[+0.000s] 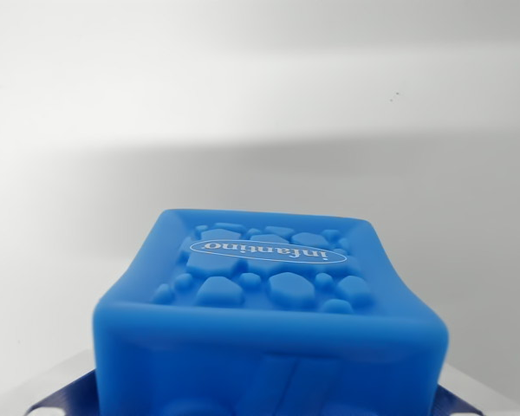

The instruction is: Stack cube

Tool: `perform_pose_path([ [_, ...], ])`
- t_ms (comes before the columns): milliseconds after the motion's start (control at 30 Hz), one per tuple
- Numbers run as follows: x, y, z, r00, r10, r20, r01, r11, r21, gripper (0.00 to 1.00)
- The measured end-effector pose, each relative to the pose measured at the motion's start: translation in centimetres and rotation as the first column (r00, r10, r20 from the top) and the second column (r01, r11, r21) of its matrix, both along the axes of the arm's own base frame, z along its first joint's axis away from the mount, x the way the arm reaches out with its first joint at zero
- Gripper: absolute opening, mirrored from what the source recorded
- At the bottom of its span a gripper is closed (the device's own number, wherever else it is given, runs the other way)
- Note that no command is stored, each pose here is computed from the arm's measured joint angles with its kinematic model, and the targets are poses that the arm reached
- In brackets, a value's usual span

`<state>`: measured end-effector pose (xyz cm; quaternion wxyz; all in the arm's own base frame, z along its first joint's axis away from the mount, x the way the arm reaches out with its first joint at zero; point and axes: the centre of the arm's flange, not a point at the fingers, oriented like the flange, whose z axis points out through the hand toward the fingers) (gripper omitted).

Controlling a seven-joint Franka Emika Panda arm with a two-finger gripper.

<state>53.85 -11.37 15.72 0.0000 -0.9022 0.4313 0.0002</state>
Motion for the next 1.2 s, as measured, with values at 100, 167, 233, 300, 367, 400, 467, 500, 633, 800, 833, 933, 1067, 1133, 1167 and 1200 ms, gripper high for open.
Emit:
perform_pose_path([
  [100, 0.0, 0.0, 0.8, 1.0, 0.0, 0.0005, 0.0, 1.0, 0.0004, 0.0],
  [167, 0.0, 0.0, 1.2, 1.0, 0.0, 0.001, 0.0, 1.0, 0.0005, 0.0],
  [233, 0.0, 0.0, 1.7, 1.0, -0.001, 0.0018, 0.001, 1.0, 0.0004, 0.0],
  [300, 0.0, 0.0, 2.2, 1.0, -0.001, 0.0017, 0.001, 1.0, 0.0007, 0.0],
  [367, 0.0, 0.0, 2.8, 1.0, -0.001, 0.0021, 0.001, 1.0, 0.001, 0.0],
  [400, 0.0, 0.0, 3.1, 1.0, -0.001, 0.0021, 0.001, 1.0, 0.0011, 0.0],
  [467, 0.0, -0.1, 3.6, 1.0, -0.001, 0.0028, 0.001, 1.0, 0.0011, 0.0],
  [500, 0.0, -0.1, 3.7, 1.0, -0.001, 0.0028, 0.001, 1.0, 0.0012, 0.0],
  [633, 0.0, -0.1, 4.9, 1.0, -0.001, 0.0024, 0.001, 1.0, 0.0017, 0.0],
  [800, 0.0, -0.1, 6.3, 1.0, -0.001, 0.0037, 0.001, 1.0, 0.0015, 0.0],
  [833, 0.0, -0.1, 6.6, 1.0, -0.001, 0.0036, 0.001, 1.0, 0.0016, 0.0],
  [933, 0.0, -0.1, 7.6, 1.0, -0.001, 0.0042, 0.001, 1.0, 0.0019, 0.0],
  [1067, 0.0, 0.0, 8.7, 1.0, 0.0, 0.0038, 0.0, 1.0, 0.0023, 0.0],
  [1133, -0.1, 0.0, 9.4, 1.0, 0.0, 0.004, 0.0, 1.0, 0.0023, 0.0],
  [1167, -0.1, 0.0, 9.6, 1.0, 0.0, 0.0041, 0.0, 1.0, 0.0023, 0.0],
  [1200, -0.1, 0.0, 10.0, 1.0, 0.0, 0.0051, 0.0, 1.0, 0.0024, 0.0],
])
